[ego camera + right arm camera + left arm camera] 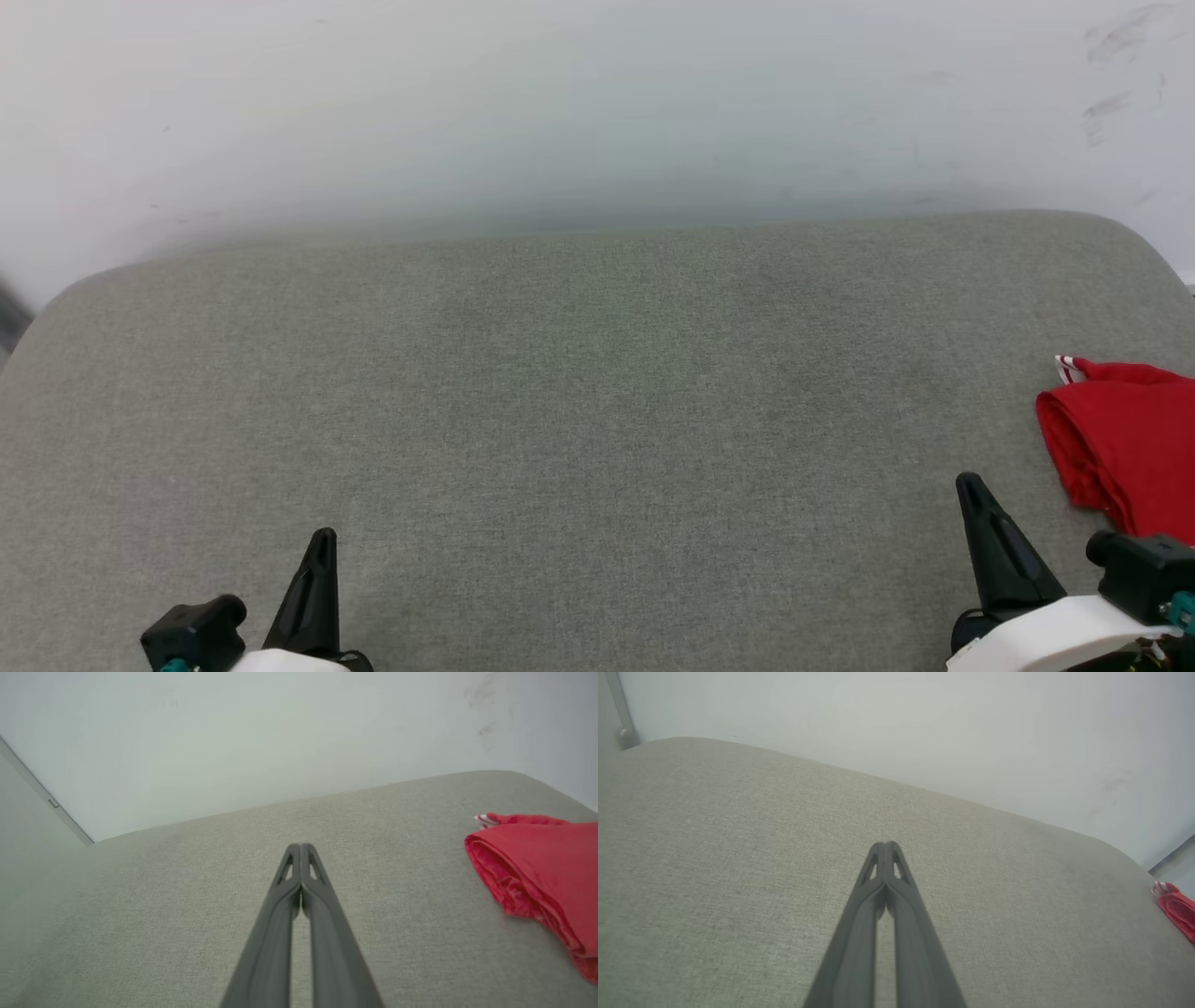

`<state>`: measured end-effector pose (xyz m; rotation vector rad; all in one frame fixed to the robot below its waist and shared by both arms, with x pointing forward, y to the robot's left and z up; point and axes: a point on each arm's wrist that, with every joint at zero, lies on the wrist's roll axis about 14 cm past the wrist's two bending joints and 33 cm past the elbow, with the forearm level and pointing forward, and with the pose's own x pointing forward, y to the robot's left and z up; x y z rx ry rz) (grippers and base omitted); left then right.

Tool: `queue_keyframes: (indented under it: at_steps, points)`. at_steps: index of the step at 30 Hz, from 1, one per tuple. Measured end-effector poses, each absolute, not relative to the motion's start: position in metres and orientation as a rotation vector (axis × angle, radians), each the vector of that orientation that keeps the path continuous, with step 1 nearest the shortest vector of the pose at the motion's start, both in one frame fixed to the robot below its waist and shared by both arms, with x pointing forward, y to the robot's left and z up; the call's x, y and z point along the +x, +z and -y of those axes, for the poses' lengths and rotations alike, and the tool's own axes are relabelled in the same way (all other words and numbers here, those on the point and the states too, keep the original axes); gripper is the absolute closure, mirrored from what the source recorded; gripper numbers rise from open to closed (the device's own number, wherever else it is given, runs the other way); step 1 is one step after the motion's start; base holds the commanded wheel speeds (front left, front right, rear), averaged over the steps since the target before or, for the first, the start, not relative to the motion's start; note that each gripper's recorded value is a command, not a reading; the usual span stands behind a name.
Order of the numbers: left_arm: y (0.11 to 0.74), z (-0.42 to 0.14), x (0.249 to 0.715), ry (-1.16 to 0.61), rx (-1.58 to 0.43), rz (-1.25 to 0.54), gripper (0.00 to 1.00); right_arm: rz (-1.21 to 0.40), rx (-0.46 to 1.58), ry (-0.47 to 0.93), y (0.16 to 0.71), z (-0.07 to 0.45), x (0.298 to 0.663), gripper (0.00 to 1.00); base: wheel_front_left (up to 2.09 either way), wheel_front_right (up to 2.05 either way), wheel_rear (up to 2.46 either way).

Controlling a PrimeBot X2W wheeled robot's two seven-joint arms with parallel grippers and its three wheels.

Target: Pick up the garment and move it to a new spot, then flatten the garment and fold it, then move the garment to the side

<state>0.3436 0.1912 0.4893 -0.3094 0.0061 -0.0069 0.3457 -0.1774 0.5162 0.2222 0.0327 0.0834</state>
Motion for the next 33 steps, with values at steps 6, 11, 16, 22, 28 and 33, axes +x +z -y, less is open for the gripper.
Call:
queue_keyframes:
  at_steps: [6,11,16,22,28,33]
  points:
    - [0.488,-0.195,0.348,0.014,-0.412,-0.02,1.0,-0.034,0.339,0.079,0.515,0.178,0.349,1.0,0.0,0.0,0.0]
    - [0.487,-0.197,0.35,0.029,-0.494,-0.033,1.0,-0.038,0.429,0.076,0.513,0.179,0.351,1.0,0.0,0.0,0.0]
    - [0.486,-0.198,0.353,0.041,-0.573,-0.04,1.0,-0.04,0.514,0.072,0.512,0.18,0.354,1.0,0.0,0.0,0.0]
    - [0.486,-0.199,0.356,0.05,-0.662,-0.046,1.0,-0.038,0.608,0.068,0.512,0.181,0.357,1.0,0.0,0.0,0.0]
    - [0.486,-0.2,0.359,0.058,-0.744,-0.051,1.0,-0.039,0.698,0.062,0.511,0.183,0.36,1.0,0.0,0.0,0.0]
    - [0.485,-0.201,0.361,0.063,-0.809,-0.056,1.0,-0.038,0.767,0.056,0.511,0.184,0.362,1.0,0.0,0.0,0.0]
